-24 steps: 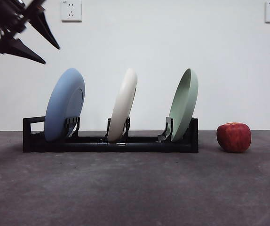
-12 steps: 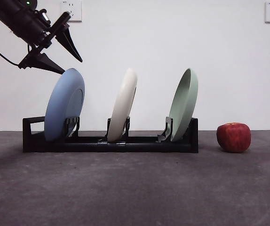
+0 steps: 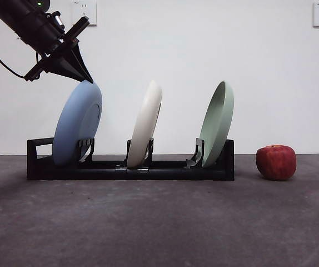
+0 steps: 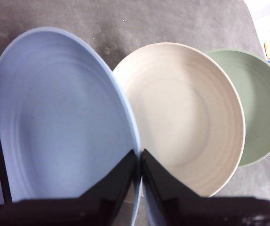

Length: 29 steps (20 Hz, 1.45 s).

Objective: Take the blue plate from the plate rack,put the plate on the table,take the apple from the table,put the apple in the plate

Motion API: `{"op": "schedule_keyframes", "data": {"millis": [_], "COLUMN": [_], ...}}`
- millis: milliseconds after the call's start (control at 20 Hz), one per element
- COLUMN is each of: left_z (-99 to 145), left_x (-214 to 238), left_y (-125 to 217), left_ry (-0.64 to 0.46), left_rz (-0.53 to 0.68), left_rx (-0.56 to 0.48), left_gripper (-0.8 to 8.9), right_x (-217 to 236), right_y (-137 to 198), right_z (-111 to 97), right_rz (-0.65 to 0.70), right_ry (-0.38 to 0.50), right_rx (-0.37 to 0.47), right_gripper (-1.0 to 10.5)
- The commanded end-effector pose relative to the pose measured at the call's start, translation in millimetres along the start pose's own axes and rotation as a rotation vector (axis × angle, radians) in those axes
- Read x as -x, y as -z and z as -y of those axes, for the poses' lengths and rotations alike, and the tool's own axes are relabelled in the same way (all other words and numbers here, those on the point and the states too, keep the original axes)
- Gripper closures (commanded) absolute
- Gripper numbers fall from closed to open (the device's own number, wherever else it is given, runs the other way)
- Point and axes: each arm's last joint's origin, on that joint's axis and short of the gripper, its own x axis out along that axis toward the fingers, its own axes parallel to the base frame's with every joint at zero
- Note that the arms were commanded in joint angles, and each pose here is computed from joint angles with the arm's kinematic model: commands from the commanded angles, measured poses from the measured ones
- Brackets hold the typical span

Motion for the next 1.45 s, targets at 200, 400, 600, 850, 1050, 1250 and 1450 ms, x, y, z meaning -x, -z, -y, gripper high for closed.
{"op": "schedule_keyframes", "data": {"millis": [200,400,600,850,1050,1250,1450], "left_z": [2.7,20.2,50.9,99.2,130.8,157.7,181.3], "left_x": [2.4,28.1,71.0,132.6,158.5,152.4,139.3], "left_y": [0.4,-0.9,1.7,23.0,55.6,91.4,113.2], "left_ry": [0.034,0.074,0.124,0.245,0.250,0.206,0.148], "left_rz": [-0.019,0.026,0.107,0.167,0.110,-0.072,-0.183], "left_rx": [-0.001,-0.036,-0.106,-0.228,-0.376,-0.546,-0.644], "left_gripper": [8.20,8.20,8.20,8.19,8.19,8.19,8.19], "right_x": [0.7,0.7,0.7,0.7,0.7,0.7,0.7], "right_y": [-1.0,-0.9,-0.8,0.0,0.1,0.0,0.1], "right_z": [-0.6,-0.6,-0.6,-0.4,-0.4,-0.4,-0.4], "right_rz": [0.001,0.001,-0.001,-0.008,-0.010,-0.009,-0.010], "right_ry": [-0.003,-0.003,-0.003,-0.001,-0.001,-0.001,-0.001], "right_rx": [-0.006,-0.006,-0.006,-0.007,-0.006,-0.005,-0.005], "right_gripper": [9.4,9.4,9.4,9.5,9.4,9.5,9.4]}}
